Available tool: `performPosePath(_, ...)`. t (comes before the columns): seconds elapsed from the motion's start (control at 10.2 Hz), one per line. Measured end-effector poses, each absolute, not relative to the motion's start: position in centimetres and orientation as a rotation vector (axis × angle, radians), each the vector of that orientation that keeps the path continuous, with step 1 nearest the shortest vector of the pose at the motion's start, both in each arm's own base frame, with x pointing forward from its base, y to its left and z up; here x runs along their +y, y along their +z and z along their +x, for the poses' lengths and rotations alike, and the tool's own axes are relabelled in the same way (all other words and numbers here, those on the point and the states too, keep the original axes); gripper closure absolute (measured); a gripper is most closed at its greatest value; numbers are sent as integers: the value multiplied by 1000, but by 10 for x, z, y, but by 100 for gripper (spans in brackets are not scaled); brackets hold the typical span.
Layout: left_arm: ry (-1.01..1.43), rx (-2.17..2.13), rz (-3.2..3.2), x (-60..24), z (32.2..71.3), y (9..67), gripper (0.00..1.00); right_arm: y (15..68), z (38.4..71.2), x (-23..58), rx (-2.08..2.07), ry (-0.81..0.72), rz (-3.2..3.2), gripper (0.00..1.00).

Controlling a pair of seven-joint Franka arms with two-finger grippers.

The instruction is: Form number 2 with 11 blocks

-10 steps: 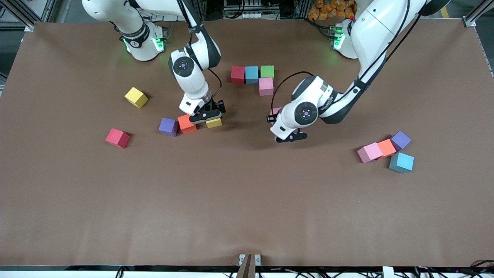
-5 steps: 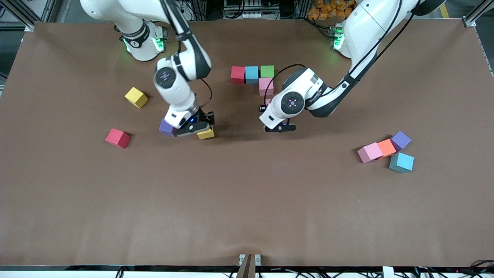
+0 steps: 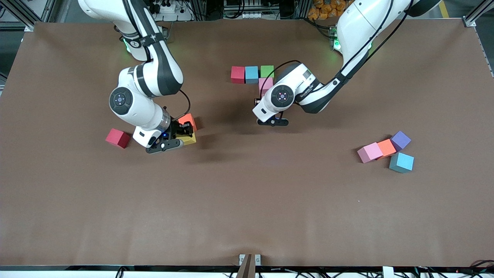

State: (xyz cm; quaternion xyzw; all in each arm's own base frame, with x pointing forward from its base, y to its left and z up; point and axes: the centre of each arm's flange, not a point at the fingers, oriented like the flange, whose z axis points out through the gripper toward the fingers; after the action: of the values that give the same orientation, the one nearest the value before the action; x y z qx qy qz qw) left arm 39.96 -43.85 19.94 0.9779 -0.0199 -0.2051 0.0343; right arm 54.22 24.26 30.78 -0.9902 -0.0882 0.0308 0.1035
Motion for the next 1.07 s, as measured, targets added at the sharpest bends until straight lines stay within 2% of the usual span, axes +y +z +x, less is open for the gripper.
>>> performPosePath(0.29,-643,-67,3005,-440,396,195,41,298,535,249,-341,147,-2917,44)
performPosePath(0.39,-652,-72,3005,-442,394,192,41,296,534,250,-507,140,-2892,44)
performPosePath(0.68,-681,-58,3012,-446,385,183,41,294,534,256,-1306,61,-2639,44)
performPosePath(0.88,-690,-63,3016,-448,381,181,41,298,548,262,-1889,9,-2356,44)
performPosePath(1.07,-690,-62,3017,-448,380,181,41,300,557,270,-2180,10,-2170,44)
